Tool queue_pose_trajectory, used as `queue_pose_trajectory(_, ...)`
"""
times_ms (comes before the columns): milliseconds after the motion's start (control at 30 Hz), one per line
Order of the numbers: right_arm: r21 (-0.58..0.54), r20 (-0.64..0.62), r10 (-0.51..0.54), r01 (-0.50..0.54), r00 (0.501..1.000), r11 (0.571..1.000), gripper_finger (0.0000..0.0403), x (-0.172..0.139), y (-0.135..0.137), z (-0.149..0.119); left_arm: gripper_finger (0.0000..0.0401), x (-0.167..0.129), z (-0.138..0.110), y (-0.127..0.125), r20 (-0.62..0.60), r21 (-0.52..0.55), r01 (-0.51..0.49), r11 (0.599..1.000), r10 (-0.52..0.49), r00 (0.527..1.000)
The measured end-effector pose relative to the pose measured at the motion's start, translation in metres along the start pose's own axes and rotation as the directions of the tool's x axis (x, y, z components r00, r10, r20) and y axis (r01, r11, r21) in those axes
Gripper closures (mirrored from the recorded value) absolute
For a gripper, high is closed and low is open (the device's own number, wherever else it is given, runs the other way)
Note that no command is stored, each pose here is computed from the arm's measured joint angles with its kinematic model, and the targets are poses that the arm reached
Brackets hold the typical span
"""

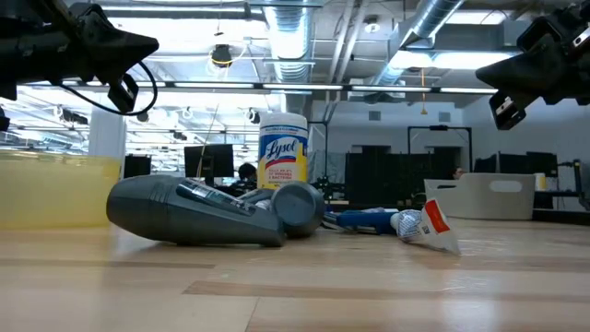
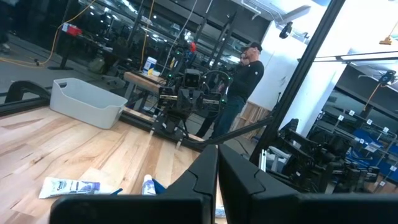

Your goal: Pick & Place Travel size toiletries

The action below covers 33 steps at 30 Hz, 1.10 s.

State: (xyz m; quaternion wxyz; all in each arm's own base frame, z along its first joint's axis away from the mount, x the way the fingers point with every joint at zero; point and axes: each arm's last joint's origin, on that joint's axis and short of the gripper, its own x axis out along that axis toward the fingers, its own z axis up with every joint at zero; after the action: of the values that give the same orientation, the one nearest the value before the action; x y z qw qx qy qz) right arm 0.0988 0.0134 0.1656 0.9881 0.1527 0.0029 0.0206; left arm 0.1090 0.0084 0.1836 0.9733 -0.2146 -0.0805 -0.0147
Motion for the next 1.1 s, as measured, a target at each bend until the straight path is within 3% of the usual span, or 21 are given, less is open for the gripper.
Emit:
queue_pose_trajectory(200,0.000,0.000,0.000,0.000,1.000,1.000,0.0403,0.000,0.000,0.000,0.0393,0.000,0.002,-0.001,0.025,-0.001,0.012,1.000,-0.012,1.000)
queue_pose_trajectory(367,0.000,0.000,0.000,0.000,1.000,1.000,0.0403,0.000,0.000,0.000,0.0393,-0.001,0.009,-0.005,0.096,-0.094,0.056,0.994,-0.047,0.994)
queue_pose_trajectory(467,0.000,0.000,0.000,0.000,1.000,1.000,0.0403,0.000,0.000,0.000,0.0393,-0.001,0.012,-0.006,0.122,-0.096,0.071,0.993,-0.059,0.991)
queue_pose_trajectory(667,0.000,0.000,0.000,0.000,1.000,1.000,0.0403,0.000,0.000,0.000,0.0393,-0.003,0.023,-0.010,0.249,-0.131,0.119,0.984,-0.083,0.965)
queue_pose_trajectory(933,0.000,0.000,0.000,0.000,1.000,1.000,0.0403,0.000,0.000,0.000,0.0393,-0.007,0.033,-0.010,0.394,-0.177,0.053,0.983,0.021,0.919)
queue_pose_trajectory(1100,-0.003,0.001,-0.004,0.004,1.000,1.000,0.0403,0.000,0.000,0.000,0.0383,-0.002,0.045,-0.014,0.415,-0.185,0.013,0.983,0.066,0.907)
